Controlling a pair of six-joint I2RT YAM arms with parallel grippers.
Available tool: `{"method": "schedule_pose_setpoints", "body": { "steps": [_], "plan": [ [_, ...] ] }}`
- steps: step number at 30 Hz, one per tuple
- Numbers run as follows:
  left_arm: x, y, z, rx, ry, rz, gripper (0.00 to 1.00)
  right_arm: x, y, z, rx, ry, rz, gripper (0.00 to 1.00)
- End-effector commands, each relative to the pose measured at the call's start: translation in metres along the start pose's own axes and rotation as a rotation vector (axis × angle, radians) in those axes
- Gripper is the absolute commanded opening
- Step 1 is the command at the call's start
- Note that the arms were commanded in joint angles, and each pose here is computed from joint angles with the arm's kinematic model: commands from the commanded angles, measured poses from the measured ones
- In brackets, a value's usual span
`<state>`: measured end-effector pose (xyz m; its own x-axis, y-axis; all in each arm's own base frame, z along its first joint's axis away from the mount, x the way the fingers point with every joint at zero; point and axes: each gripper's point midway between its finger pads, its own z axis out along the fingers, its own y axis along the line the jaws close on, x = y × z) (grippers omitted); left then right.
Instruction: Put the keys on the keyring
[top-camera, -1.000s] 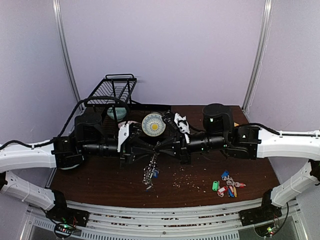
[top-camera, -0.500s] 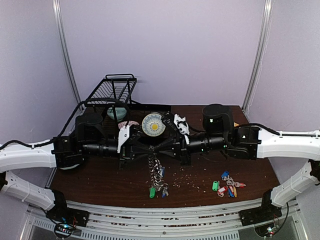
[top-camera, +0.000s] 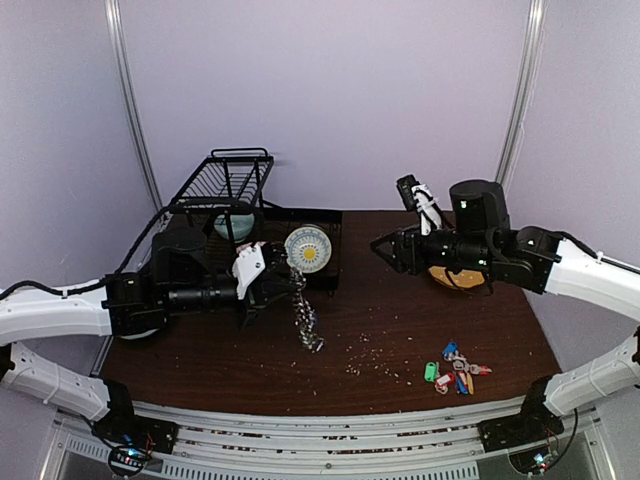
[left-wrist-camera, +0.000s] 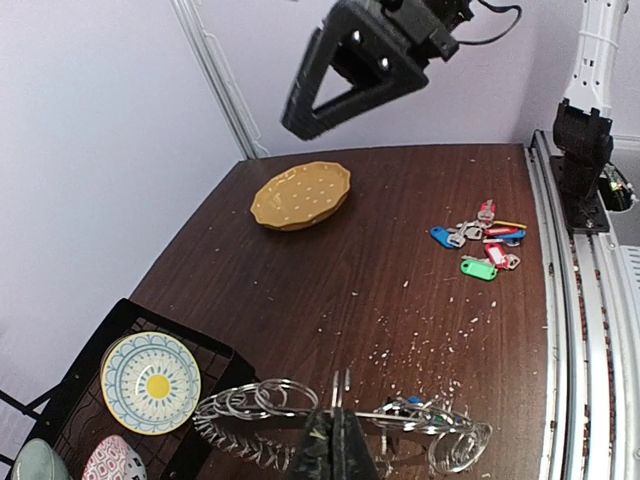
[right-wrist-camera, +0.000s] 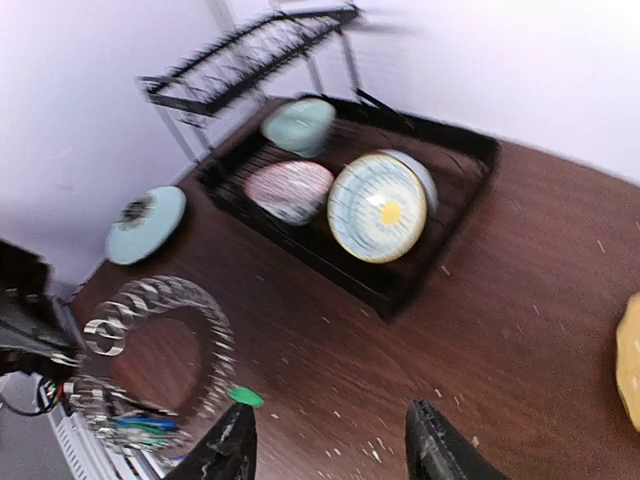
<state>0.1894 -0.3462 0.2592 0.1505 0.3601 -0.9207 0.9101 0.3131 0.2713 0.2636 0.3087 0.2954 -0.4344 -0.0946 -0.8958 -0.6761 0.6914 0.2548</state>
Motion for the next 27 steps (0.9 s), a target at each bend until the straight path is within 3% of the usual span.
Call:
{"method": "schedule_pose_setpoints", "body": {
  "steps": [1, 7, 12, 19, 27],
  "plan": [
    [-0.021, 0.021, -0.006, -0.106, -0.068, 0.003, 0.00, 0.090, -0.092, -0.026, 0.479, 0.300, 0.210, 0.53],
    [-0.021, 0.023, -0.006, -0.118, -0.065, -0.009, 0.00, 0.179, -0.128, -0.062, 0.709, 0.541, 0.284, 0.53],
    [-0.021, 0.022, -0.009, -0.110, -0.067, -0.004, 0.00, 0.246, -0.134, -0.070, 0.772, 0.721, 0.356, 0.43],
    [-0.023, 0.020, -0.013, -0.105, -0.079, 0.011, 0.00, 0.271, -0.143, -0.060, 0.812, 0.621, 0.487, 0.41],
    [-0.024, 0.017, -0.014, -0.093, -0.087, 0.021, 0.00, 0.283, -0.146, -0.056, 0.817, 0.640, 0.491, 0.34]
  ]
}}
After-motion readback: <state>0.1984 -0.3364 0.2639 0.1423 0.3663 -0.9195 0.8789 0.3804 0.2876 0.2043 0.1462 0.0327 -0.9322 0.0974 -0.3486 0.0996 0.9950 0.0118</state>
